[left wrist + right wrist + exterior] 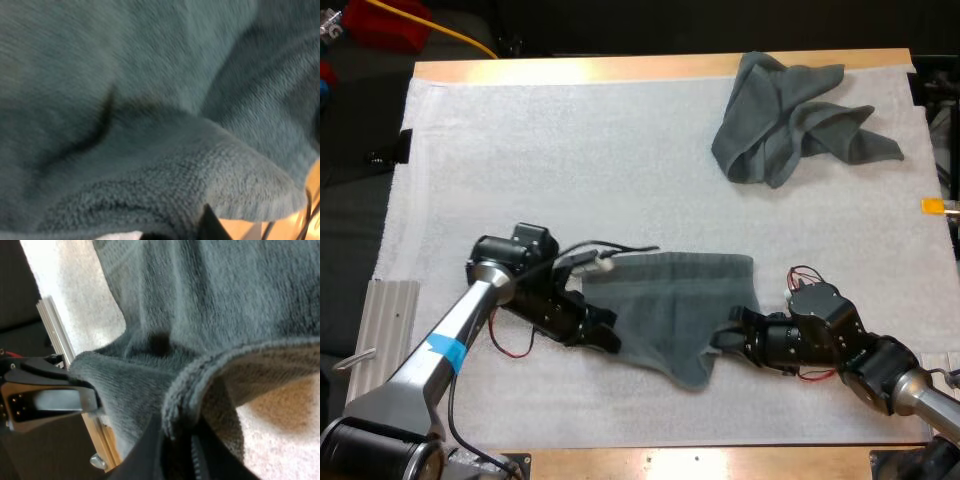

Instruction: Pick towel from pile, fold and stack

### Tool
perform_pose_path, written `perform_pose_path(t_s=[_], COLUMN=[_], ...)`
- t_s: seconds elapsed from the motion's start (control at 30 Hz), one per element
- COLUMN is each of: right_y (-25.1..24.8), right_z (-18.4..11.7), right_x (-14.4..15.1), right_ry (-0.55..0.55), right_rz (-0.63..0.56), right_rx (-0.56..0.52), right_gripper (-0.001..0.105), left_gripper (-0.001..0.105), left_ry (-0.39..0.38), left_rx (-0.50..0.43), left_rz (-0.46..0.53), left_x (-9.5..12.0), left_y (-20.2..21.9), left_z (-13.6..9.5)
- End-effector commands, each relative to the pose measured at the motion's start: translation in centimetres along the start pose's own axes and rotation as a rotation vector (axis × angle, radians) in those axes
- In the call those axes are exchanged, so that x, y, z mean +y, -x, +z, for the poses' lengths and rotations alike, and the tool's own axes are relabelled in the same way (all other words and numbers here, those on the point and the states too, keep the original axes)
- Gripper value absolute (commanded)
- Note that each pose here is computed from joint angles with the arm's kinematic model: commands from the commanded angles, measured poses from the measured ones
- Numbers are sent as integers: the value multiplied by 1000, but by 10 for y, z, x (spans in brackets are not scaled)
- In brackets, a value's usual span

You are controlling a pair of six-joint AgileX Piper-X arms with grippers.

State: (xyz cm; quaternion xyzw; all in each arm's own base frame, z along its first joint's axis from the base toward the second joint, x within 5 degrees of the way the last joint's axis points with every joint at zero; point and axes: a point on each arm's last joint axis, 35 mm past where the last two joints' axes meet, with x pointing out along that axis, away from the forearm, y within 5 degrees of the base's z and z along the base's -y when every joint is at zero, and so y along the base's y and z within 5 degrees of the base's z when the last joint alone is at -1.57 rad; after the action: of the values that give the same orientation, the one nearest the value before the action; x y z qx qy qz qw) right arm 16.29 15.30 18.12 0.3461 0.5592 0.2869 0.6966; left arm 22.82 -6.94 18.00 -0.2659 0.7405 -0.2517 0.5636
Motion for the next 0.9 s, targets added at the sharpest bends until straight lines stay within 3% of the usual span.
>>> perform_pose_path(t_s=[0.0,0.3,0.67,0.87], right_y=[0,-1,16,22], right_z=[3,10,37,44], right_x=[3,-1,-16,-21], right_ry=[14,6,-82,-110], right_rz=[13,-53,-72,-87], right_rx=[-19,-137,-281,-325], right_gripper=[1,1,1,1], left_gripper=[0,0,0,0], left_ry=[-2,11,9,18], left_rx=[-15,-118,-266,-311], left_rz=[-19,-42,-77,-16], left_x=[0,9,9,10], left_y=[3,15,22,24], left_z=[2,13,32,36])
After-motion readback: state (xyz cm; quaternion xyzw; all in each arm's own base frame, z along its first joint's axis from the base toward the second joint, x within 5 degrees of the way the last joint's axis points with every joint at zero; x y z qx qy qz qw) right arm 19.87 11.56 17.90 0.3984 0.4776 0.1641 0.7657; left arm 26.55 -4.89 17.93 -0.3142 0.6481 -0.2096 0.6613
